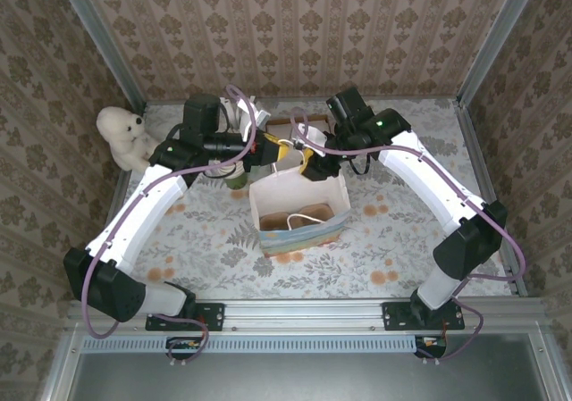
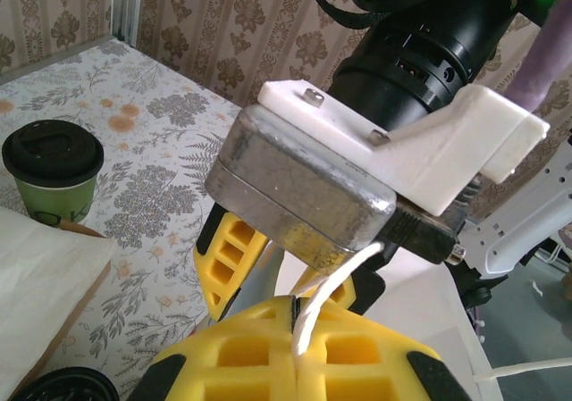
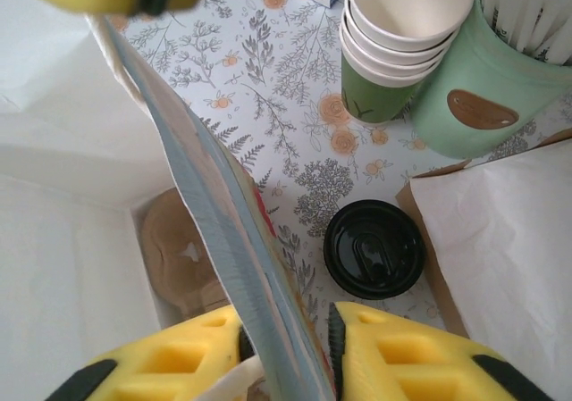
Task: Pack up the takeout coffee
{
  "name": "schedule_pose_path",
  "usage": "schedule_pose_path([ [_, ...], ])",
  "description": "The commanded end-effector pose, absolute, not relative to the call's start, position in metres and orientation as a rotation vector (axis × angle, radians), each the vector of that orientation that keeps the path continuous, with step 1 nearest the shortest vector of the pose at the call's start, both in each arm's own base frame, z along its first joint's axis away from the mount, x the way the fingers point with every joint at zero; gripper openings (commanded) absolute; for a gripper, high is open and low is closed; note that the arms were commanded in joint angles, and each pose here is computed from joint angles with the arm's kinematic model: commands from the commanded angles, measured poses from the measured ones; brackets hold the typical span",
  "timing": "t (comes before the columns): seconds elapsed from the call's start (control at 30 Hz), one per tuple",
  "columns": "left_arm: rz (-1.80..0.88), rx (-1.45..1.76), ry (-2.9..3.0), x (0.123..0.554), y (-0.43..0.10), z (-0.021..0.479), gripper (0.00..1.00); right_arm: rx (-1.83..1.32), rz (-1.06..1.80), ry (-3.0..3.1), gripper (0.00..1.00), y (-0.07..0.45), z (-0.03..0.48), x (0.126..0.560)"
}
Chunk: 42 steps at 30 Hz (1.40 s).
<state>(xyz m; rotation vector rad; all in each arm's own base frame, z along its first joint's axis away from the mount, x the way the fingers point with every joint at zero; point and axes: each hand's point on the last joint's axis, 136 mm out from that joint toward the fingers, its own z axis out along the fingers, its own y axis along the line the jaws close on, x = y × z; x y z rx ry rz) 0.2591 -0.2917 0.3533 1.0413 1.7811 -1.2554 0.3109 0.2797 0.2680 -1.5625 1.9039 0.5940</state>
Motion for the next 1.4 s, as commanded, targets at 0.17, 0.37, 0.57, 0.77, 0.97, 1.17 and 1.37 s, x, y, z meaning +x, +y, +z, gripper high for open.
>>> schedule_pose_path([
  [0.17, -1.306, 1.067, 1.7, 0.251, -0.296, 0.375, 0.0, -1.575, 0.606, 1.836, 0.12, 0.28, 0.279, 0.296],
  [0.37, -1.348, 1.08, 1.643, 0.234, -0.291, 0.392, 0.13, -1.502, 0.593, 1.874, 0.06, 0.281, 0.282, 0.285],
  [0.57, -1.202, 0.922, 1.706, 0.237, -0.271, 0.395, 0.82, -1.299, 0.528, 1.969, 0.0, 0.277, 0.284, 0.284],
  [0.77, -0.852, 0.527, 1.886, 0.267, -0.215, 0.389, 1.0, -1.074, 0.373, 2.016, 0.0, 0.275, 0.296, 0.277],
  [0.97, -0.66, 0.212, 2.033, 0.275, -0.165, 0.381, 1.0, -0.592, 0.425, 2.193, 0.0, 0.262, 0.307, 0.271],
  [1.17, -0.607, 0.057, 2.145, 0.269, -0.146, 0.367, 1.0, -0.33, 0.406, 2.323, 0.0, 0.246, 0.292, 0.258],
  [1.37, -0.589, -0.062, 2.288, 0.262, -0.139, 0.342, 1.0, -0.24, 0.31, 2.41, 0.0, 0.248, 0.269, 0.258],
])
